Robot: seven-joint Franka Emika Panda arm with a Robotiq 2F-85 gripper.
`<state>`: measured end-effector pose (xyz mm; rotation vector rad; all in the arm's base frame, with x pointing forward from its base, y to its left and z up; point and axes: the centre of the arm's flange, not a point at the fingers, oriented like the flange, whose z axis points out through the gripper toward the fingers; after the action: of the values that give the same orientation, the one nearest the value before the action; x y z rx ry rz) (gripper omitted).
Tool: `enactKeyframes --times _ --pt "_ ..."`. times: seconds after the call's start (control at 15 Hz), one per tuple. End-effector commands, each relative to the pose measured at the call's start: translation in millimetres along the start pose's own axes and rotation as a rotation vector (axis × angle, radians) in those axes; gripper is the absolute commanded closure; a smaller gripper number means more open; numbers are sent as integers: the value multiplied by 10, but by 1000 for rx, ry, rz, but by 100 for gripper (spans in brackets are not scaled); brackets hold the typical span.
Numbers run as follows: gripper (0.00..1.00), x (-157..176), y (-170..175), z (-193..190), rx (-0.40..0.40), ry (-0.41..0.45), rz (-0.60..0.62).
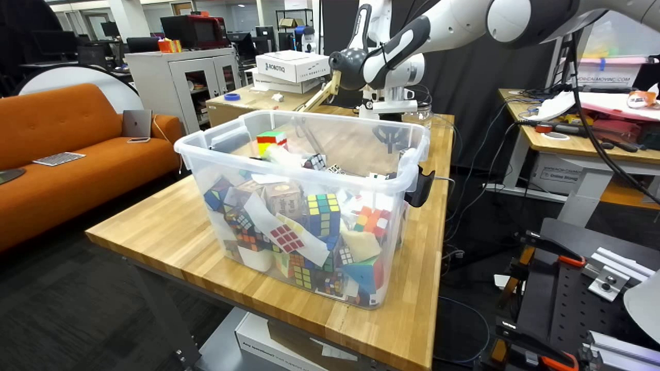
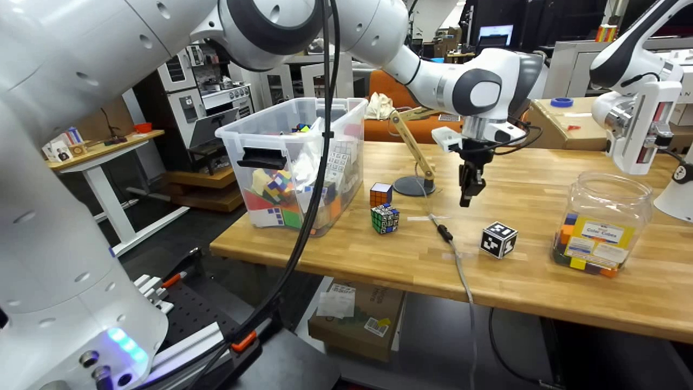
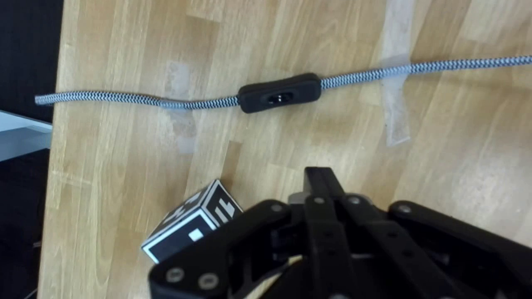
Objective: Pick a cube from the jar and place it on the table then turn off the lamp
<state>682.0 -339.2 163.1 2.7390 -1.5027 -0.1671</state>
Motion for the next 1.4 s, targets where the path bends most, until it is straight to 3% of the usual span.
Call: enactKeyframes --times 0.0,0.53,1.33 --pt "100 -286 117 -269 52 34 11" --pt "100 -948 203 -629 97 94 -1" --pt "100 -2073 855 -985 216 143 149"
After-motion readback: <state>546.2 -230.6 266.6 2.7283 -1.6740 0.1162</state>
